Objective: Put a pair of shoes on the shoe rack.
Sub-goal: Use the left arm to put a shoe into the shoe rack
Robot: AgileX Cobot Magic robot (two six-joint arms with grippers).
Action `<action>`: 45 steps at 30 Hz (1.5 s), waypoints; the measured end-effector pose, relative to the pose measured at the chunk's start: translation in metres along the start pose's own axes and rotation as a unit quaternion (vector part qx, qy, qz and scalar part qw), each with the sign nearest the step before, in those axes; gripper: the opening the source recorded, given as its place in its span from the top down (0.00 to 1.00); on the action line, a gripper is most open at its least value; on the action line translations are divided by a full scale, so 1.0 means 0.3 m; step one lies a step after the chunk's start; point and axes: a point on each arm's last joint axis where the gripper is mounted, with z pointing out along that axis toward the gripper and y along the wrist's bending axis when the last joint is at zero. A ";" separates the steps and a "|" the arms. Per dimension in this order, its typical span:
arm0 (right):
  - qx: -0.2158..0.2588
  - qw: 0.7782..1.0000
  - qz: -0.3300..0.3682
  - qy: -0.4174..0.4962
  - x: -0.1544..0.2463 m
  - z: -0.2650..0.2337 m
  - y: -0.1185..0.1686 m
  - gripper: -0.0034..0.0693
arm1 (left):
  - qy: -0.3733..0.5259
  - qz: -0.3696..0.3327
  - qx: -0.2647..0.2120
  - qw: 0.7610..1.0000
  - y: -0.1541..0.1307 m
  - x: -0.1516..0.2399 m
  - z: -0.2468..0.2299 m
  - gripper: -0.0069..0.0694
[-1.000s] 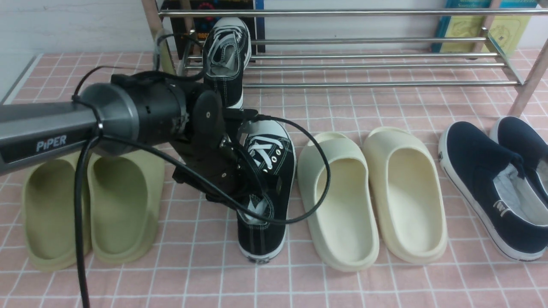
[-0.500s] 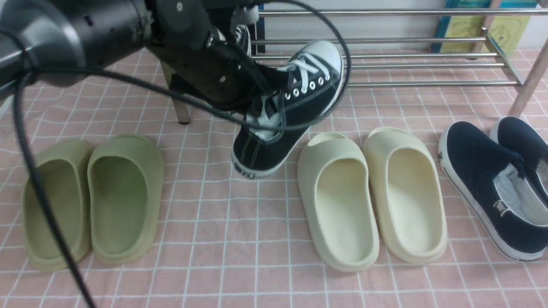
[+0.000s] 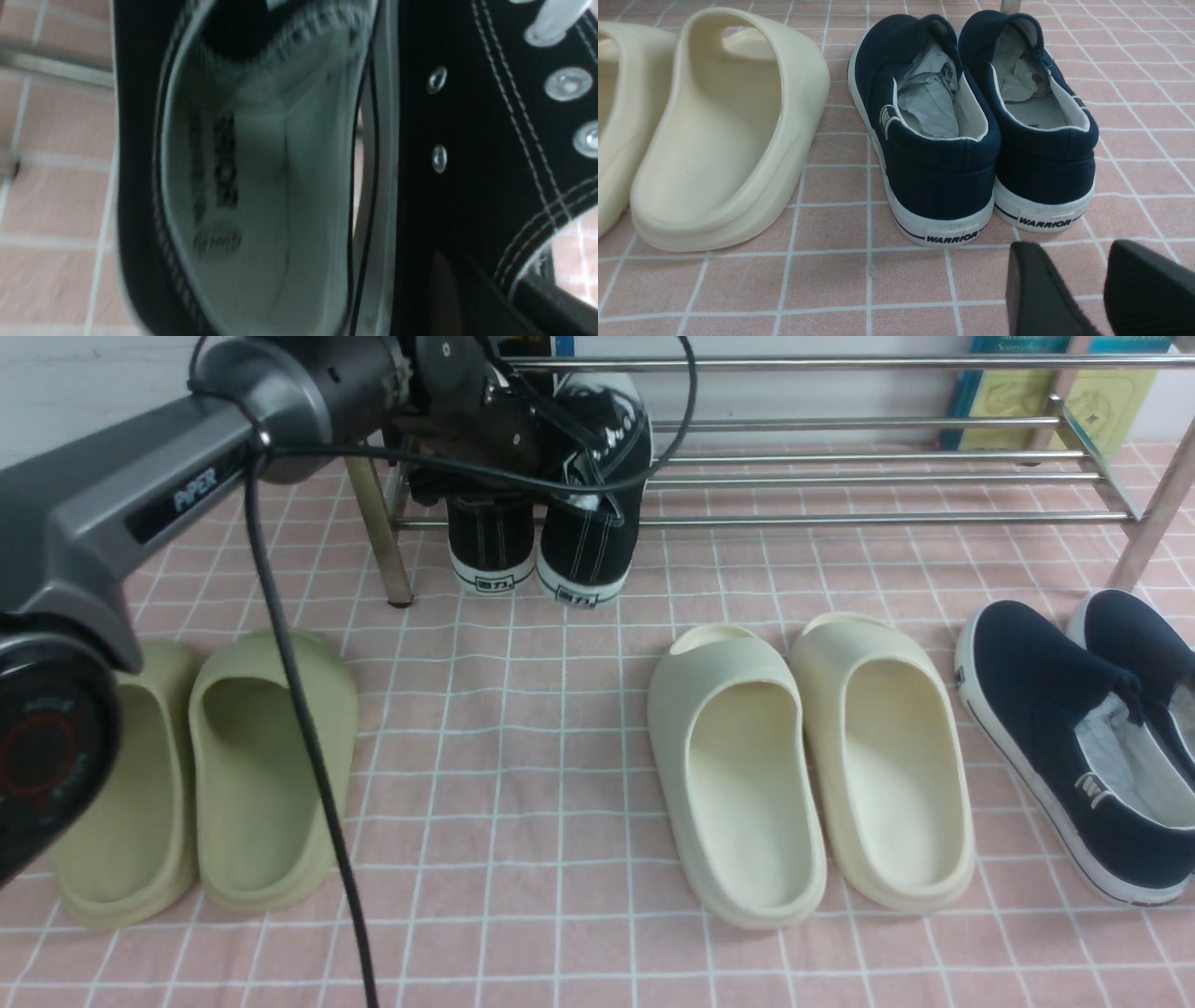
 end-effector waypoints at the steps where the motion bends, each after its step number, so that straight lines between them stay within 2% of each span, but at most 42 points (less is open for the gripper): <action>1: 0.000 1.000 0.000 0.000 0.000 0.000 0.000 0.62 | -0.006 -0.005 0.002 1.000 0.004 -0.007 0.013 0.89; 9: 0.000 1.000 0.000 0.000 0.000 0.000 0.000 0.62 | -0.021 -0.015 0.000 1.000 0.032 -0.026 0.090 0.85; 14: 0.000 1.000 0.000 0.000 0.000 0.000 0.000 0.62 | -0.028 -0.001 -0.003 1.000 0.029 -0.034 0.087 0.69; 15: 0.000 1.000 0.000 0.000 0.000 0.000 0.000 0.62 | -0.026 0.010 -0.007 1.000 0.028 -0.036 0.078 0.59; 17: 0.000 1.000 0.000 0.000 0.000 0.000 0.000 0.62 | -0.023 0.021 -0.010 0.999 0.026 -0.039 0.065 0.53; 19: 0.000 1.000 0.000 0.000 0.000 0.000 0.000 0.62 | -0.020 0.057 -0.016 0.998 0.011 -0.062 0.000 0.41; 22: 0.000 1.000 0.000 0.000 0.000 0.000 0.000 0.62 | -0.022 0.098 -0.022 0.995 -0.009 -0.092 -0.089 0.37; 23: 0.000 1.000 0.000 0.000 0.000 0.000 0.000 0.62 | -0.017 0.132 -0.028 0.991 -0.024 -0.110 -0.168 0.37; 25: 0.000 1.000 0.000 0.000 0.000 0.000 0.000 0.62 | -0.007 0.154 -0.035 0.987 -0.028 -0.115 -0.208 0.38; 27: 0.000 1.000 0.000 0.000 0.000 0.000 0.000 0.62 | 0.022 0.193 -0.047 0.980 -0.034 -0.116 -0.290 0.47; 28: 0.000 1.000 0.000 0.000 0.000 0.000 0.000 0.62 | 0.026 0.195 -0.048 0.979 -0.033 -0.115 -0.293 0.48; 32: 0.000 1.000 -0.001 0.000 0.000 0.000 0.000 0.62 | 0.115 0.210 -0.068 0.968 0.001 -0.051 -0.265 0.79; 34: 0.000 1.000 -0.001 0.000 0.000 0.000 0.000 0.62 | 0.154 0.207 -0.059 0.964 0.017 -0.001 -0.209 0.87; 38: 0.000 1.000 -0.001 0.000 0.000 0.000 0.000 0.62 | 0.200 0.214 -0.032 0.956 0.014 0.097 -0.097 0.91; 42: 0.000 1.000 -0.001 0.000 0.000 0.000 0.000 0.62 | 0.165 0.233 -0.006 0.958 -0.044 0.176 0.030 0.91; 45: 0.000 1.000 -0.001 0.000 0.000 0.000 0.000 0.62 | 0.135 0.214 -0.015 0.967 -0.047 0.179 0.073 0.91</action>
